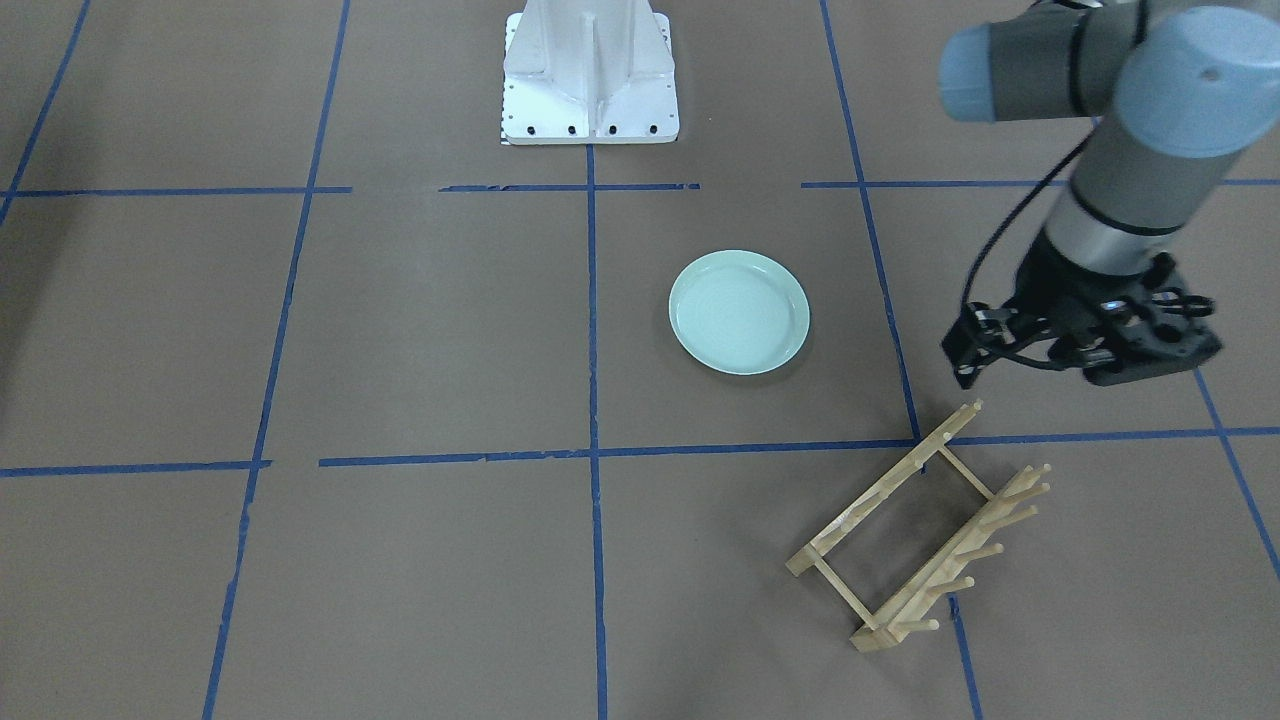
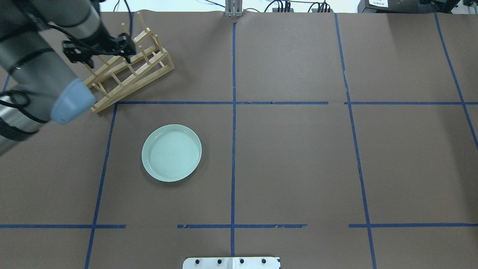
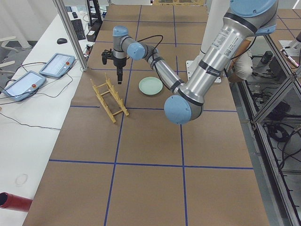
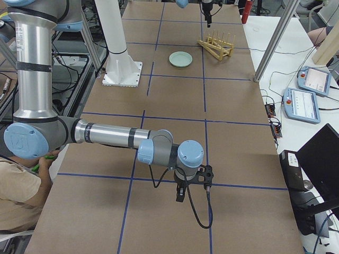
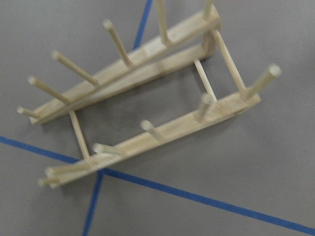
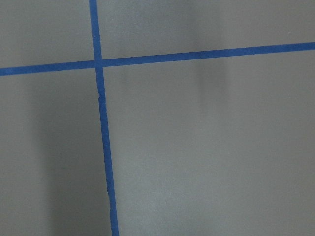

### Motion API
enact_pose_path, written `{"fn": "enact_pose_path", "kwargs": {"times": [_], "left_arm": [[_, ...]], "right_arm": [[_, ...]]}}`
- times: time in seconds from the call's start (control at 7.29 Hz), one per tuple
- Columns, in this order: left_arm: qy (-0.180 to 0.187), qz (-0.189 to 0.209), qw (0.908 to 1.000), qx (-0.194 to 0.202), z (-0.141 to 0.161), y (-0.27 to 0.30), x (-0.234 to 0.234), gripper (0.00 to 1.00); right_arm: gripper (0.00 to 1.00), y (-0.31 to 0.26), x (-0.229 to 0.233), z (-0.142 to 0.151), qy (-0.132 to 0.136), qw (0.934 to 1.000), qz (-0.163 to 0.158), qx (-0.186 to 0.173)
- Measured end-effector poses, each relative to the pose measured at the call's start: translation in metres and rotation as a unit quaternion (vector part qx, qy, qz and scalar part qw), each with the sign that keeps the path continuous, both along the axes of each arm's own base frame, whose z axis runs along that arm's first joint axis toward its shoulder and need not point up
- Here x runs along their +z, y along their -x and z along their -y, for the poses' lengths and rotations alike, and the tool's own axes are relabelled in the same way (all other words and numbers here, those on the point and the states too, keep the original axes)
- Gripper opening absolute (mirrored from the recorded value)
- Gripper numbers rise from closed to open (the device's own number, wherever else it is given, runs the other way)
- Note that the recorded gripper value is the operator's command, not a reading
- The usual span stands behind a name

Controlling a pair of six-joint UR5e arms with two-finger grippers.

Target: Place plate on table

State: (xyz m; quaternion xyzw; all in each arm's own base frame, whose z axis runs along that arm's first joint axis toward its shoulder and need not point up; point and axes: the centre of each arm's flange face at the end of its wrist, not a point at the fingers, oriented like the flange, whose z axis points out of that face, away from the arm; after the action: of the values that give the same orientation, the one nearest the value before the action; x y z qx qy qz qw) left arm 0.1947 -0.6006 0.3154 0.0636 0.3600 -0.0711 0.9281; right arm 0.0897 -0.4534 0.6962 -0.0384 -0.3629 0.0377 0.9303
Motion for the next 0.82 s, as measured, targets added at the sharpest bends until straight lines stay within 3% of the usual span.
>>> {"fn": "enact_pose_path", "kwargs": {"times": [0.14,0.41,0.55,0.82], "left_arm": [[-0.016,0.005,0.9993,0.034,-0.002,0.066,0.055,1.0],[-0.046,0.027,0.9934,0.101,-0.035,0.2,0.185,1.0],[-0.044,0.033,0.9905,0.126,-0.063,0.241,0.246,1.0],[-0.016,0.028,0.9901,0.137,-0.104,0.261,0.302,1.0]], "right_arm": [[1.0,0.0,0.0,0.0,0.0,1.0,0.0,0.0],[1.0,0.0,0.0,0.0,0.0,1.0,0.0,0.0],[1.0,0.0,0.0,0.0,0.0,1.0,0.0,0.0],[1.0,0.0,0.0,0.0,0.0,1.0,0.0,0.0]]}}
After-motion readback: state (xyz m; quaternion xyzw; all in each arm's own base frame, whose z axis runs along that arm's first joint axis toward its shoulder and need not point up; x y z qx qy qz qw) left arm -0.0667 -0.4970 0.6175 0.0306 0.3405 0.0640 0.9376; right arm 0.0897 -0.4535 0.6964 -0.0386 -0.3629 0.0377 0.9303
